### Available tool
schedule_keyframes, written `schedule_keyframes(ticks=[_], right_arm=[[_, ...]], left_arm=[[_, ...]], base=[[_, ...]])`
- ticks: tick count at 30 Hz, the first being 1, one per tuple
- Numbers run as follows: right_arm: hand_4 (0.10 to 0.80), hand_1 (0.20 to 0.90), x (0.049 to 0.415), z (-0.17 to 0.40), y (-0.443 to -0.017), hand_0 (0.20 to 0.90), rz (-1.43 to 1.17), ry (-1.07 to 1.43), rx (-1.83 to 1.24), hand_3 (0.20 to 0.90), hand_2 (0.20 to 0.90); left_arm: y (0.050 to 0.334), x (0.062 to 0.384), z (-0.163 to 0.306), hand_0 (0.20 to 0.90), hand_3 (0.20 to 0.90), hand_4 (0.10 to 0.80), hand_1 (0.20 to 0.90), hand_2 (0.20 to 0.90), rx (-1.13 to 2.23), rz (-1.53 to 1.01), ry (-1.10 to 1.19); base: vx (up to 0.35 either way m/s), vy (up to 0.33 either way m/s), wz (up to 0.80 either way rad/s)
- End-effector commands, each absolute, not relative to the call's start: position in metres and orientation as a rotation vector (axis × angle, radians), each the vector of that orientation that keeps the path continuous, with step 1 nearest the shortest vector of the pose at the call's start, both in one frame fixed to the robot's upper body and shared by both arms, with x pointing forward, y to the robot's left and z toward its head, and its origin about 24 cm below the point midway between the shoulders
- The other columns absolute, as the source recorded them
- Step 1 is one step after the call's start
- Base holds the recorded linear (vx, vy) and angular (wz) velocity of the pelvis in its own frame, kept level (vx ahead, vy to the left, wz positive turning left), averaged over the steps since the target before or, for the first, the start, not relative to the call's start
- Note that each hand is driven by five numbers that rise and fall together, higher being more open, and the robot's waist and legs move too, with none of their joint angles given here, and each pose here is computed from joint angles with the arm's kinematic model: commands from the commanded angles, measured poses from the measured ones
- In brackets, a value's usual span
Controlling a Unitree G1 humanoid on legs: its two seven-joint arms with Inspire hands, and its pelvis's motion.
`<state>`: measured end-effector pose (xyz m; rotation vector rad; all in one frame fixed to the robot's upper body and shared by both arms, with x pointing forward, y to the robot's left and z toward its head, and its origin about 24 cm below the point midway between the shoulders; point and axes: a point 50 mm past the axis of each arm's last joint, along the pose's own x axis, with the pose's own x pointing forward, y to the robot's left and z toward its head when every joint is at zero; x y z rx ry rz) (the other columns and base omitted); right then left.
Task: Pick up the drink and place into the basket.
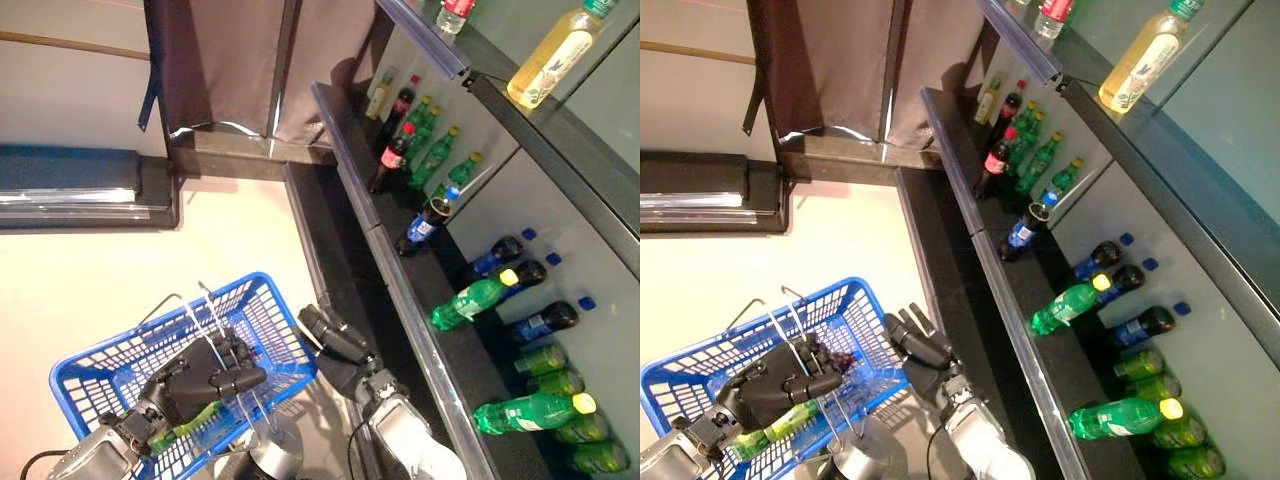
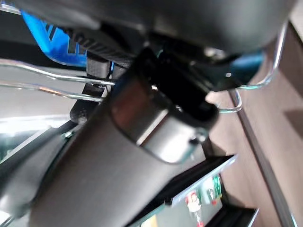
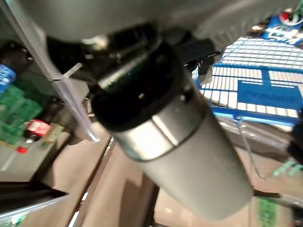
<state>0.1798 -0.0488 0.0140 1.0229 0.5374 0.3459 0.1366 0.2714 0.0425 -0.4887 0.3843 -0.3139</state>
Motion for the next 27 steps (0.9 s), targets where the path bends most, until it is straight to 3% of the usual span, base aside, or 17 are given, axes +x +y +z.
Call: schedule_keyframes(ticks=[1, 8, 14, 21, 27], right_arm=[[0.800, 0.900, 0.176, 0.047, -0.047, 0.900, 0.602, 0.347, 0.999, 0.900, 0.900], [0.800, 0.900, 0.167, 0.056, -0.056, 0.900, 0.675, 0.247, 0.913, 0.900, 0.900], [0.800, 0.900, 0.157, 0.047, -0.081, 0.900, 0.671, 0.250, 0.773, 0.900, 0.900], [0.800, 0.900, 0.144, 0.003, -0.127, 0.900, 0.469, 0.404, 0.529, 0.900, 0.900], [0.800, 0.900, 0.126, -0.053, -0.167, 0.900, 0.250, 0.593, 0.274, 0.900, 0.900]], left_arm=[[0.220, 0.151, 0.099, 0.300, 0.200, 0.100, 0.300, 0.300, -0.520, -0.700, -0.039], [0.230, 0.147, 0.082, 0.300, 0.200, 0.100, 0.300, 0.300, -0.510, -0.575, -0.013], [0.254, 0.144, 0.058, 0.300, 0.200, 0.100, 0.300, 0.300, -0.441, -0.314, 0.031], [0.290, 0.124, -0.002, 0.300, 0.200, 0.100, 0.300, 0.300, -0.451, 0.178, 0.133], [0.293, 0.132, -0.044, 0.300, 0.200, 0.100, 0.300, 0.300, -0.489, 0.366, 0.233]], base=[[-0.024, -0.016, -0.09], [-0.050, -0.016, -0.13], [-0.119, -0.027, -0.21], [-0.208, 0.007, -0.39], [-0.217, 0.007, -0.07]])
